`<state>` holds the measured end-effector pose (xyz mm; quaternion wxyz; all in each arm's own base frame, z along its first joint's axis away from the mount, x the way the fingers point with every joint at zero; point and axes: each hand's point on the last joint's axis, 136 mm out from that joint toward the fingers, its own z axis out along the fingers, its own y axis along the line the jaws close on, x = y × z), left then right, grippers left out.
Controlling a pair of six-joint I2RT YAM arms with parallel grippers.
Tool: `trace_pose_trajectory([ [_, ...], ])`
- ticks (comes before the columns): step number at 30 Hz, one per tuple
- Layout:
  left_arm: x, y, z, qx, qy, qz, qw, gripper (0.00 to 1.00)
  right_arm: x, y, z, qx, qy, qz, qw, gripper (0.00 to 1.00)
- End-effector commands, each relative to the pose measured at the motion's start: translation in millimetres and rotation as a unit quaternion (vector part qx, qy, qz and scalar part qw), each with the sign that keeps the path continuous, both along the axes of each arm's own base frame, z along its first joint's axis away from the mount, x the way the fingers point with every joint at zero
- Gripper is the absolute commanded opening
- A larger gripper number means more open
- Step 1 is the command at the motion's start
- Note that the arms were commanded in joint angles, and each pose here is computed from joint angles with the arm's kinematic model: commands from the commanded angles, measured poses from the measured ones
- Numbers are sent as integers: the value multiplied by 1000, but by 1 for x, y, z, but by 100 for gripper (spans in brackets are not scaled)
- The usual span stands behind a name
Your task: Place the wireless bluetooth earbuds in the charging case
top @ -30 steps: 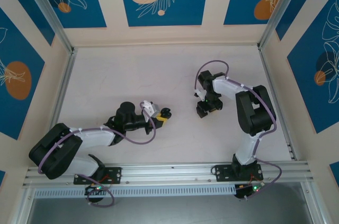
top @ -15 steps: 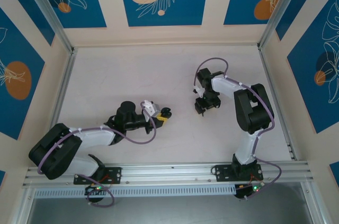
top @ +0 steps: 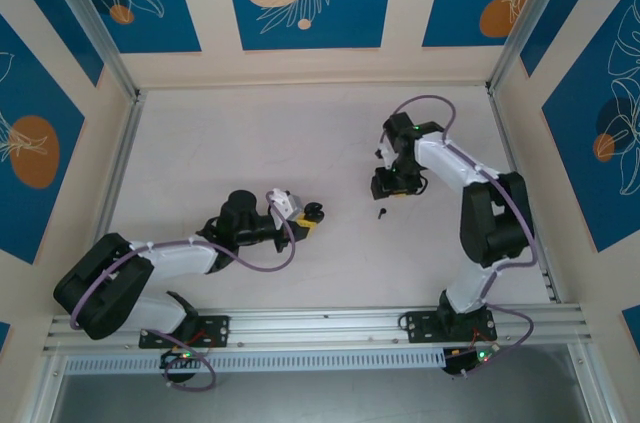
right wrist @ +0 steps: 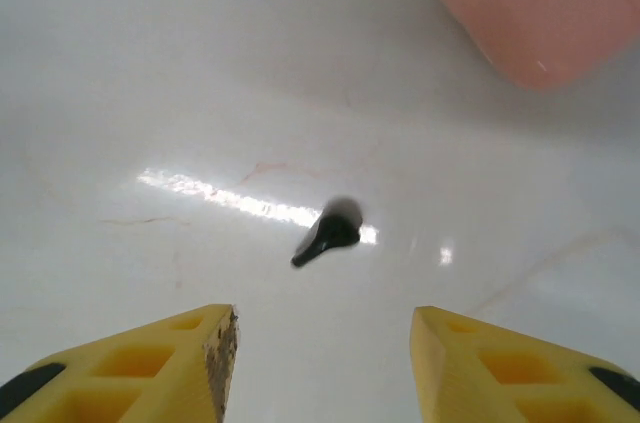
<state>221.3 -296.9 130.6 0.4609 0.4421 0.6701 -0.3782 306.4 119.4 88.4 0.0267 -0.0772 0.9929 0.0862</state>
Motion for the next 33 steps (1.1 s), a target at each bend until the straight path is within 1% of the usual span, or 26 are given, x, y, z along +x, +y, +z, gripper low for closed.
trace_pose_trajectory([
  [1,0,-7,18,-13,-29,-11,999,11,-28,-1,21,39,46,-105,993,49],
  [4,1,-6,17,-8,-30,-5,1000,12,-41,-6,24,57,54,-157,984,49],
  [8,-4,-6,16,-1,-32,-20,999,11,-52,-12,13,77,63,-210,973,49],
  [13,-9,-7,18,1,-32,-35,999,12,-56,-11,-3,92,76,-248,961,48],
  [21,-10,-6,19,3,-31,-37,999,12,-47,-6,-29,89,102,-272,953,45],
  [27,-9,-6,17,8,-31,-37,999,11,-39,-1,-45,80,121,-271,952,43],
  [33,-9,-7,17,10,-30,-37,999,12,-29,5,-56,76,125,-266,953,41],
])
